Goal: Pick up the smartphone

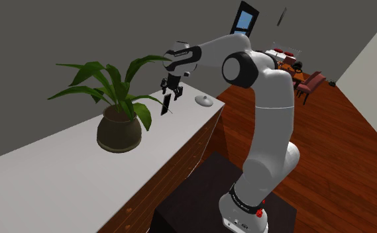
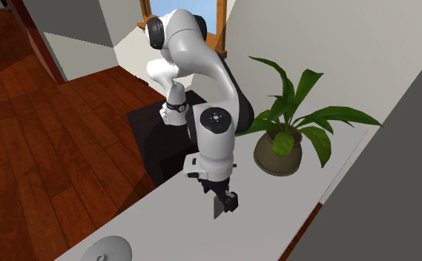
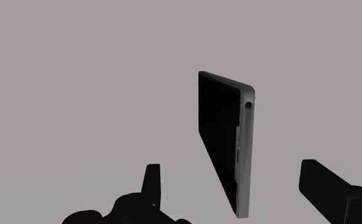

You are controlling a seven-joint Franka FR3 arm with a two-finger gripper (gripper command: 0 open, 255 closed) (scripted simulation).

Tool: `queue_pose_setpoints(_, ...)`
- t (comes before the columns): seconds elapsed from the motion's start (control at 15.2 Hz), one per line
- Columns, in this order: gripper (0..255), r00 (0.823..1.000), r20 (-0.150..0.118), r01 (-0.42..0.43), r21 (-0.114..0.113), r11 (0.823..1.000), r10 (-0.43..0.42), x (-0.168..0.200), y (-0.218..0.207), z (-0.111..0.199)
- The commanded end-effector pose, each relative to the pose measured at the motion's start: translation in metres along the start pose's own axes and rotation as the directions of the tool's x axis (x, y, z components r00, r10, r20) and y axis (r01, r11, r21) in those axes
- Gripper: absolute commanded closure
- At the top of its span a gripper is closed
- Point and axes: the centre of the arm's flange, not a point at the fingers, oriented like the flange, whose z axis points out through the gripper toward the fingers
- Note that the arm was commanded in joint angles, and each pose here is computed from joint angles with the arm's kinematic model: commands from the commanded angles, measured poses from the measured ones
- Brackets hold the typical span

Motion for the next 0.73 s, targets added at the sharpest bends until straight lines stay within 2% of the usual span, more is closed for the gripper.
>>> queue_pose_setpoints(0.0, 0, 1.000, 0.000, 0.000, 0.001, 1.000, 0.000, 0.0006, 0.0007, 0.0057)
queue_pose_setpoints(0.07, 255, 1.000, 0.000, 0.000, 0.001, 1.000, 0.000, 0.0022, 0.0013, 0.0056)
queue_pose_setpoints(0.66, 255, 1.000, 0.000, 0.000, 0.001, 1.000, 0.000, 0.0006, 0.0007, 0.0057)
